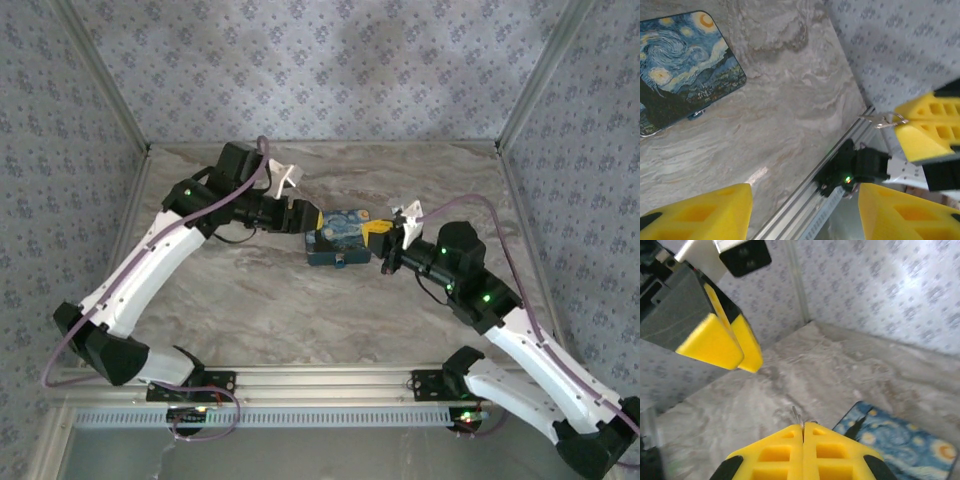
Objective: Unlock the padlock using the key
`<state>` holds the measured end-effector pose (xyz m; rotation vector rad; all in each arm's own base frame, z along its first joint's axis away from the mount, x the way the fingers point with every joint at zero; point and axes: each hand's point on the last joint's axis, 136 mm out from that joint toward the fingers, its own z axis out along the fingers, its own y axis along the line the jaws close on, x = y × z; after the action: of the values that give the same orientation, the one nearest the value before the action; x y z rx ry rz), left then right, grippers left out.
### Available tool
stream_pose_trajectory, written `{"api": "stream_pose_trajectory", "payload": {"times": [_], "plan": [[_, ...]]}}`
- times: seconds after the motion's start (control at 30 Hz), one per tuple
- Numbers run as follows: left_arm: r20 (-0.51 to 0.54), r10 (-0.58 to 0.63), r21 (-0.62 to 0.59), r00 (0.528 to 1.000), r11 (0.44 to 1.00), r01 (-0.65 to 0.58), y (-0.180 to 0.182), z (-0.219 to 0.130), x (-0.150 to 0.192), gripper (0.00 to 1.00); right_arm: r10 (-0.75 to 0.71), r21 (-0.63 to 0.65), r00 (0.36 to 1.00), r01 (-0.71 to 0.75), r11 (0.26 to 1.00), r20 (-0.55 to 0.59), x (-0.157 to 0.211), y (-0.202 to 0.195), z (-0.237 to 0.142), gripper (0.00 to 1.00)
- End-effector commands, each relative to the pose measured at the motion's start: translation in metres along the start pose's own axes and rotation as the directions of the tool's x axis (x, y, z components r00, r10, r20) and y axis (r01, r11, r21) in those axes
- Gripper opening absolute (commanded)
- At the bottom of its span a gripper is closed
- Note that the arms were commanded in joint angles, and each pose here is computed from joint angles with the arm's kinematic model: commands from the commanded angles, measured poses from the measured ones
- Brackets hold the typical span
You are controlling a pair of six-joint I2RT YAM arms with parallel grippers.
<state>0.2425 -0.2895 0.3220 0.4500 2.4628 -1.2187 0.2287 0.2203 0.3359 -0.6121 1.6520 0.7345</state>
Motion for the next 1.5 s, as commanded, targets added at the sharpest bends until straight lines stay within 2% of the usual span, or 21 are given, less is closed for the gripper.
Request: {"api": "stream_pose_trajectory", "payload": {"times": [0.0, 0.1, 0.23, 0.4, 0.47, 0.57, 0.7, 1.03, 1.17, 1.3, 1.47], "plan": [[0.111, -0.111, 0.144, 0.988, 0.985, 0.095, -0.026, -0.004, -0.03, 0.59, -0.25, 0.226, 0.968, 0.25, 0.942, -0.029, -0.015, -0.023, 0.001, 0.0], [0.123, -0.176, 0.196, 0.977, 0.969, 0.15, -0.034, -0.002, -0.04, 0.63, -0.346, 0.273, 0.938, 0.338, 0.901, -0.021, -0.025, -0.018, 0.007, 0.0], [0.106, -0.242, 0.327, 0.964, 0.924, 0.196, -0.056, -0.003, -0.05, 0.71, -0.392, 0.29, 0.92, 0.37, 0.883, 0.019, -0.036, -0.014, 0.012, 0.0], [0.059, -0.269, 0.355, 0.961, 0.906, 0.231, -0.064, 0.004, -0.048, 0.71, -0.452, 0.3, 0.891, 0.421, 0.856, 0.037, -0.044, -0.003, 0.018, 0.0], [0.041, -0.281, 0.364, 0.959, 0.898, 0.248, -0.066, 0.007, -0.047, 0.69, -0.48, 0.313, 0.877, 0.447, 0.838, 0.032, -0.045, -0.001, 0.02, 0.0], [0.019, -0.284, 0.379, 0.959, 0.889, 0.256, -0.07, 0.011, -0.046, 0.55, -0.502, 0.311, 0.864, 0.466, 0.828, 0.043, -0.048, 0.005, 0.022, 0.0], [0.001, -0.28, 0.392, 0.96, 0.883, 0.257, -0.074, 0.015, -0.046, 0.44, -0.517, 0.324, 0.855, 0.477, 0.817, 0.046, -0.05, 0.007, 0.023, 0.0], [-0.013, -0.294, 0.371, 0.956, 0.886, 0.278, -0.067, 0.023, -0.044, 0.5, -0.551, 0.337, 0.832, 0.501, 0.797, 0.066, -0.056, 0.016, 0.022, 0.0], [-0.009, -0.291, 0.381, 0.957, 0.884, 0.272, -0.07, 0.021, -0.046, 0.38, -0.571, 0.331, 0.819, 0.526, 0.784, 0.05, -0.051, 0.018, 0.026, 0.0], [-0.011, -0.287, 0.385, 0.958, 0.883, 0.269, -0.071, 0.021, -0.046, 0.21, -0.594, 0.328, 0.804, 0.553, 0.766, 0.031, -0.045, 0.019, 0.029, 0.0], [-0.011, -0.29, 0.379, 0.957, 0.884, 0.273, -0.067, 0.02, -0.045, 0.06, -0.603, 0.321, 0.797, 0.566, 0.759, 0.023, -0.041, 0.021, 0.028, 0.0]]}}
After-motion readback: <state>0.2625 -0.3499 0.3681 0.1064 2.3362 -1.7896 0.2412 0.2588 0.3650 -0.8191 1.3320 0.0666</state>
